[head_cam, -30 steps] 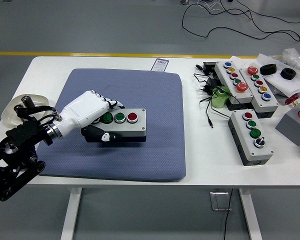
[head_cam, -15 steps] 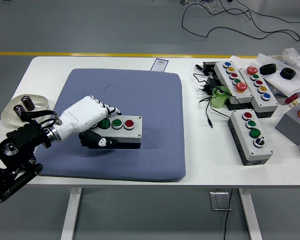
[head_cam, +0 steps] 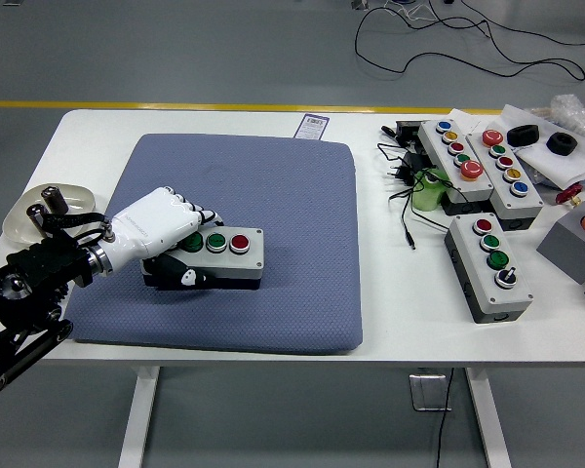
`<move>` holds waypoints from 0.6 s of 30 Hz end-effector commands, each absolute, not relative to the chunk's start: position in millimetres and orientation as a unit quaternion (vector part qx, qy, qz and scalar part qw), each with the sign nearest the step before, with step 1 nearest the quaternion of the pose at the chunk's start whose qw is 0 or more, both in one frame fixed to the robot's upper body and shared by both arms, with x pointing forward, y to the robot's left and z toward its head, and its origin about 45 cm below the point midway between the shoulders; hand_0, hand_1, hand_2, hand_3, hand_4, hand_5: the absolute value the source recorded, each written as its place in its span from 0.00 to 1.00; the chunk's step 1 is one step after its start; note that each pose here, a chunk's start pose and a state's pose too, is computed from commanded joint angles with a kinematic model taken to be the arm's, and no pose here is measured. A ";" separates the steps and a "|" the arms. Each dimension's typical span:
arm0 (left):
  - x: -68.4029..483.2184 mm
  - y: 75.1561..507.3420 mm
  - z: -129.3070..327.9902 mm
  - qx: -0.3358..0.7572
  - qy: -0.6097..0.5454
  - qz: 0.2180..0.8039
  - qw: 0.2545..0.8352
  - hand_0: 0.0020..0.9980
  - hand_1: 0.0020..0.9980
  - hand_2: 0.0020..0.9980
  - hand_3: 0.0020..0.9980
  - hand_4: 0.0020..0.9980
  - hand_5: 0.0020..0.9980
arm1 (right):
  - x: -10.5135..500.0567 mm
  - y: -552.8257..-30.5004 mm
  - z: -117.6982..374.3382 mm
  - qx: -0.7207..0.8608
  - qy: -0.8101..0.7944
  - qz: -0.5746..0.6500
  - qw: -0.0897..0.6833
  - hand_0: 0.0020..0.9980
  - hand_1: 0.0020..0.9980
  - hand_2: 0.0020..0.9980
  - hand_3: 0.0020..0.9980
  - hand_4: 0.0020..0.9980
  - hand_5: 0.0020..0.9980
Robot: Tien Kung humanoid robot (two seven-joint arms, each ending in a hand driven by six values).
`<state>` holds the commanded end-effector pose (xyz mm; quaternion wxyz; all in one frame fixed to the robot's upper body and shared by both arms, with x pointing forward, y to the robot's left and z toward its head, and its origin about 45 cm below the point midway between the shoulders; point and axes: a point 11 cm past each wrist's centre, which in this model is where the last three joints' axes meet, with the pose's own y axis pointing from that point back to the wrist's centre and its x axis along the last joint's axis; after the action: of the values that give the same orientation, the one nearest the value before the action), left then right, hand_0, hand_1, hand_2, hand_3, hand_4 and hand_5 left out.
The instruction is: Pick up the button,place it on the desk,press the button,press the button
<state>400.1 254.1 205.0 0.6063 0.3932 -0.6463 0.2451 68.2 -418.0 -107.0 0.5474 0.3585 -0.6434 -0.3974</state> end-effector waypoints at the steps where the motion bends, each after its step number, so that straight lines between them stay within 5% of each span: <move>1: 399.7 255.4 203.3 0.399 -0.641 0.242 0.609 0.89 0.92 1.00 0.95 0.93 0.60 | 68.5 -418.2 -106.9 0.359 -0.643 -0.397 0.548 0.66 0.67 0.69 0.59 0.42 0.26; 7: 397.3 260.2 204.0 0.408 -0.627 0.247 0.615 0.89 0.92 1.00 0.95 0.93 0.60 | 68.1 -418.3 -106.9 0.359 -0.643 -0.397 0.548 0.66 0.67 0.69 0.59 0.42 0.26; 8: 395.5 260.5 206.6 0.404 -0.622 0.256 0.620 1.00 1.00 1.00 1.00 0.94 0.59 | 68.0 -418.4 -106.9 0.358 -0.643 -0.397 0.548 0.66 0.67 0.69 0.59 0.42 0.26; 9: 394.2 260.6 210.2 0.398 -0.617 0.268 0.624 1.00 1.00 1.00 1.00 0.94 0.59 | 67.9 -418.6 -106.9 0.358 -0.643 -0.396 0.548 0.66 0.67 0.69 0.59 0.42 0.26; 18: 380.2 259.8 287.9 0.272 -0.594 0.450 0.609 0.92 0.93 0.99 0.97 0.93 0.65 | 67.8 -418.1 -107.1 0.358 -0.645 -0.398 0.546 0.66 0.67 0.69 0.59 0.42 0.26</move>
<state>380.2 259.8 287.9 0.6087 0.2716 -0.5942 0.4502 67.8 -418.1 -107.1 0.5458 0.3582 -0.6447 -0.3976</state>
